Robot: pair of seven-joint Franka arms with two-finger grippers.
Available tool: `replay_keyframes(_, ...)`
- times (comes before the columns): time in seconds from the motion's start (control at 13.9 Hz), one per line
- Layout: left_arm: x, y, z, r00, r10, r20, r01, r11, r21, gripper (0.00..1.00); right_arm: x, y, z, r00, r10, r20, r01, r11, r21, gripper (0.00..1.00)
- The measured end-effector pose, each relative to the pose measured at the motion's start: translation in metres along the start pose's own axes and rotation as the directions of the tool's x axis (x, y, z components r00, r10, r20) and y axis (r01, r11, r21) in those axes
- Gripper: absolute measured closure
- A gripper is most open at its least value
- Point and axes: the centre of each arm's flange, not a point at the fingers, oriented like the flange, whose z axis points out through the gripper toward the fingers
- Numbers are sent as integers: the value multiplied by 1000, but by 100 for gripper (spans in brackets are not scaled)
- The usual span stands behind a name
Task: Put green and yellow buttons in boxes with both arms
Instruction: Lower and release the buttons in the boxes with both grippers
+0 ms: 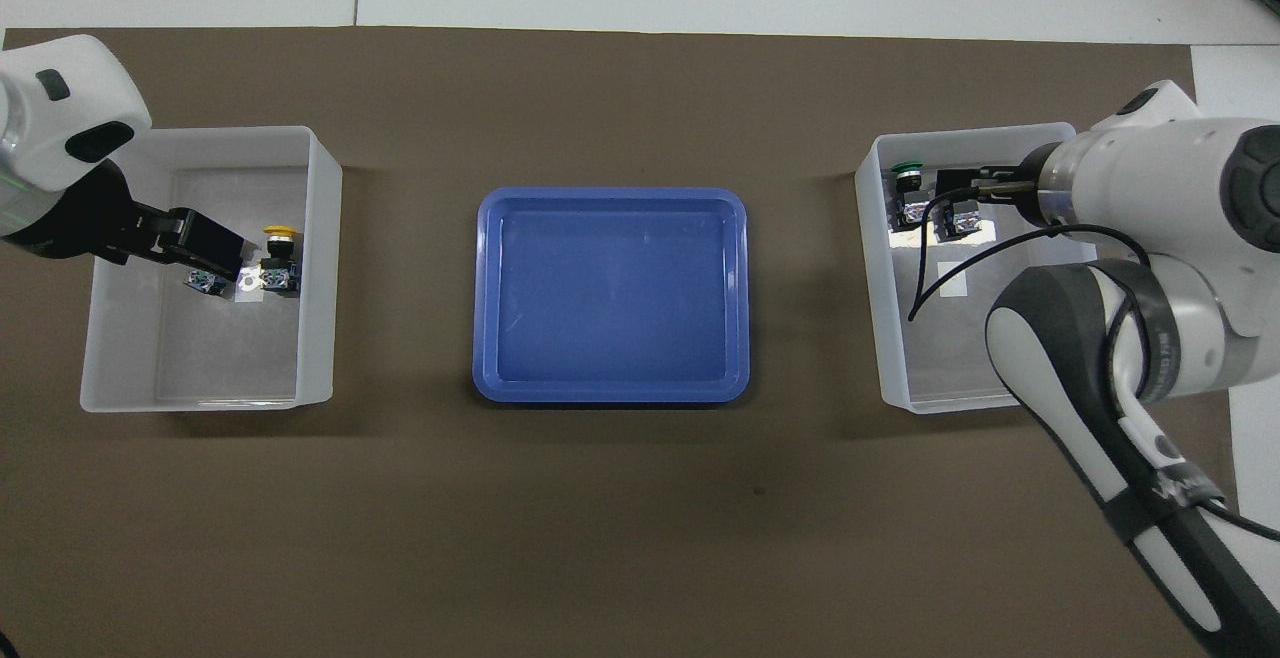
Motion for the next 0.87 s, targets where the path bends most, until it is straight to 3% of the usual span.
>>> replay_keyframes(0.43,-6,-13,-9,999,-25,-40,25,1000,2,0,6,4,-76,998,29,56,-29,1000,-13,0)
replay_keyframes(0.87,-6,-26,-14,996,-49,-76,50,999,3,0,11,6,-101,993,35,110,-32,999,-25,0)
